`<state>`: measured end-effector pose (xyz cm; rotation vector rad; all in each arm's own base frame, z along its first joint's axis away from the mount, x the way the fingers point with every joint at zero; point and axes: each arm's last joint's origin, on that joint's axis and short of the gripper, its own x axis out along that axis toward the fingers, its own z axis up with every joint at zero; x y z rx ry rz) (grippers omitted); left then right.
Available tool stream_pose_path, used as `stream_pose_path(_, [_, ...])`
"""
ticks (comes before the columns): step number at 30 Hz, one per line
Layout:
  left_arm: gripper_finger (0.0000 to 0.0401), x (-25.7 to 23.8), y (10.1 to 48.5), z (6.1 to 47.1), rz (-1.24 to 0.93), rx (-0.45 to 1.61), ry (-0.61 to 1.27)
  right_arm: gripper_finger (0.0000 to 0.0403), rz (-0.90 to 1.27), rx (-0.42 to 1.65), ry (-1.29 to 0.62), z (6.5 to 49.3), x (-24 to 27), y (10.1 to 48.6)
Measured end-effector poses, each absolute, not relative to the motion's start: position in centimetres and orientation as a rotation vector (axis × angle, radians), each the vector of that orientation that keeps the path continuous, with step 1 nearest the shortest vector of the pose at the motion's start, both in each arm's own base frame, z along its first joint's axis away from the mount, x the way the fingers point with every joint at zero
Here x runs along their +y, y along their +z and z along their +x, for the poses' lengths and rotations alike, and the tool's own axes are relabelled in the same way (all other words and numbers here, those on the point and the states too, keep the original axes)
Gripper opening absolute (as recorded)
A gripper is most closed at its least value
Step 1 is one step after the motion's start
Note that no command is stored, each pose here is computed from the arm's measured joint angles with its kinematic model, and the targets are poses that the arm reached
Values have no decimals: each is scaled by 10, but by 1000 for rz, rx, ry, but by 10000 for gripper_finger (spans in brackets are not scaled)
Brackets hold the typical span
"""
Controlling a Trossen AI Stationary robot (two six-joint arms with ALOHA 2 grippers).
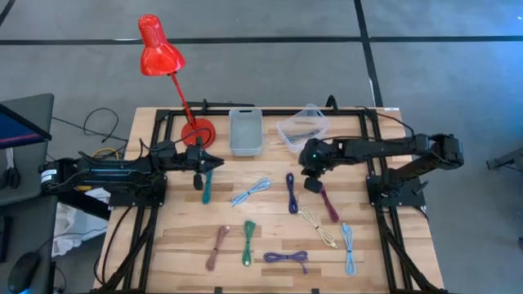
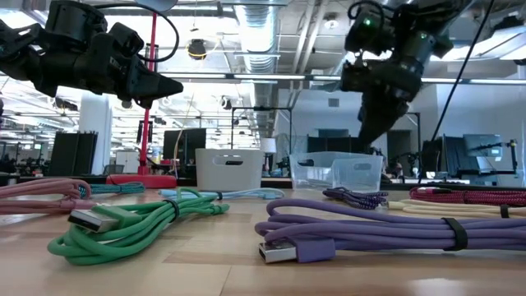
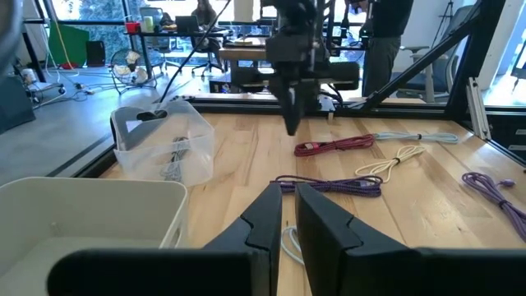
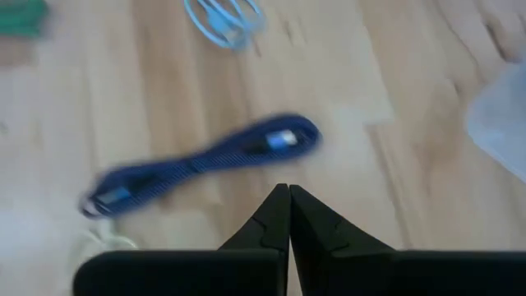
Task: Pick & Place USB Port
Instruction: Put the dark purple charger cable into the transparent bin
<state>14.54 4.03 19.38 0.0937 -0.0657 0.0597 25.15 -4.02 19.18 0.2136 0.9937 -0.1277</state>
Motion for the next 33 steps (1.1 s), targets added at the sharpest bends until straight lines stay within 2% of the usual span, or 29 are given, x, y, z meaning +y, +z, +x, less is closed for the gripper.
stream_pose_path(5, [40,40,194,145,94,-66,60,20,264,954,-136,256,-33,194])
stream_pose_path(12, [40,40,194,145,94,-66,60,87,368,945,-200,259,-25,192])
stream_pose_path(18, [40,40,194,145,95,-69,60,128,496,990,-275,268,-22,173])
stream_pose_path(33, [40,40,194,145,95,-70,60,171,564,1010,-297,293,-16,131])
